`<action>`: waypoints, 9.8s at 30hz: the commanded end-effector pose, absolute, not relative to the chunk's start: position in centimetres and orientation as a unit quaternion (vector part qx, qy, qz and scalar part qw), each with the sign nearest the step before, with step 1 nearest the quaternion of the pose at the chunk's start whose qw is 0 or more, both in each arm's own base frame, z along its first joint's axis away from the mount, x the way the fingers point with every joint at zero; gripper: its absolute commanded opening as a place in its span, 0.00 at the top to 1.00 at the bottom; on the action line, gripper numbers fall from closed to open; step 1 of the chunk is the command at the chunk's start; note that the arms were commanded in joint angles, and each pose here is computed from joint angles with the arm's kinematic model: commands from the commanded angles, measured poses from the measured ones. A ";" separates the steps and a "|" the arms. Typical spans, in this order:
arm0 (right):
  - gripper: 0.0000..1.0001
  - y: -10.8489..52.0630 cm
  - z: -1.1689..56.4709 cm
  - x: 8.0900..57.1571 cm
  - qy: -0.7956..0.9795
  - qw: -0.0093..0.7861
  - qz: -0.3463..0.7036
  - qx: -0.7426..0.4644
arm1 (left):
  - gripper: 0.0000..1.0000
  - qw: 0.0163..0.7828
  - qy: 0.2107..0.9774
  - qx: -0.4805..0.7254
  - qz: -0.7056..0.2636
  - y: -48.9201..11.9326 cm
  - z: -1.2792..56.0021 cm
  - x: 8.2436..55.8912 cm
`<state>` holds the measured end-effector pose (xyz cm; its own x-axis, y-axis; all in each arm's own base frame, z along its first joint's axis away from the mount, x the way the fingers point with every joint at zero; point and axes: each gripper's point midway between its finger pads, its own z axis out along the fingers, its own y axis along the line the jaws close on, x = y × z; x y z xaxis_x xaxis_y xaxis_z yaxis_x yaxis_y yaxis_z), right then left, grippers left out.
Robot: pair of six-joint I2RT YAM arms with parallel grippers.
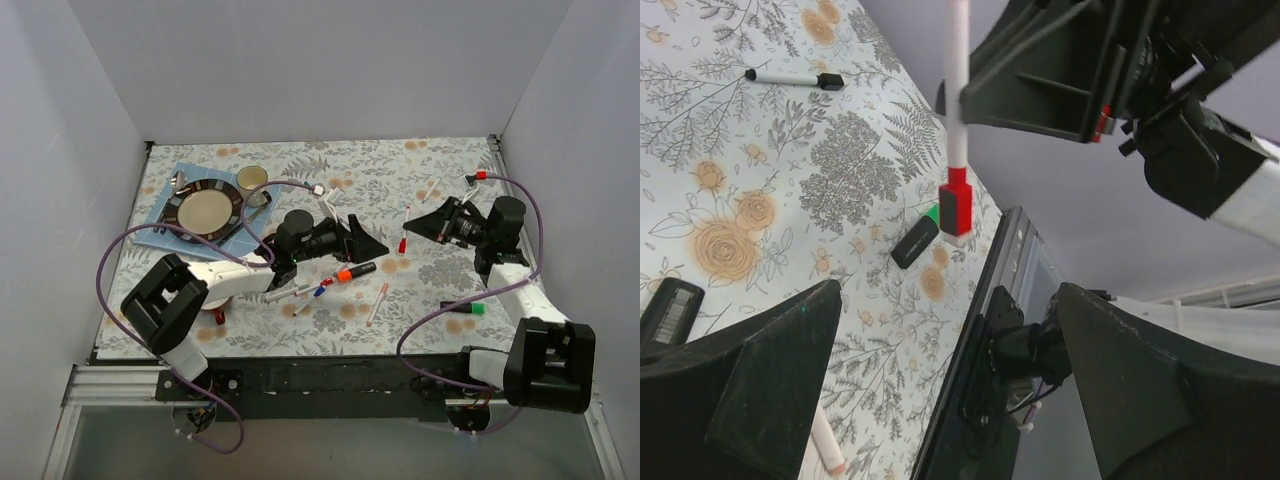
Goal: Open the pen caps
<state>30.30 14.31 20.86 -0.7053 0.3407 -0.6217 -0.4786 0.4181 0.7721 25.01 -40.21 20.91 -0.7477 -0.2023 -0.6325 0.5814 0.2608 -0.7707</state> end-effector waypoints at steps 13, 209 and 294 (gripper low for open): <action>0.99 14.9 25.9 28.0 0.677 0.438 0.591 -0.021 | 0.38 0.339 0.674 0.112 -0.647 -47.1 25.2 25.9; 0.99 7.9 34.0 37.9 0.663 0.590 0.455 -0.074 | 1.00 0.186 0.750 0.279 -0.570 -37.0 14.9 16.9; 0.52 9.1 14.1 38.1 0.797 0.342 0.492 -0.073 | 0.56 0.370 0.923 -0.003 -0.105 -23.5 6.9 56.5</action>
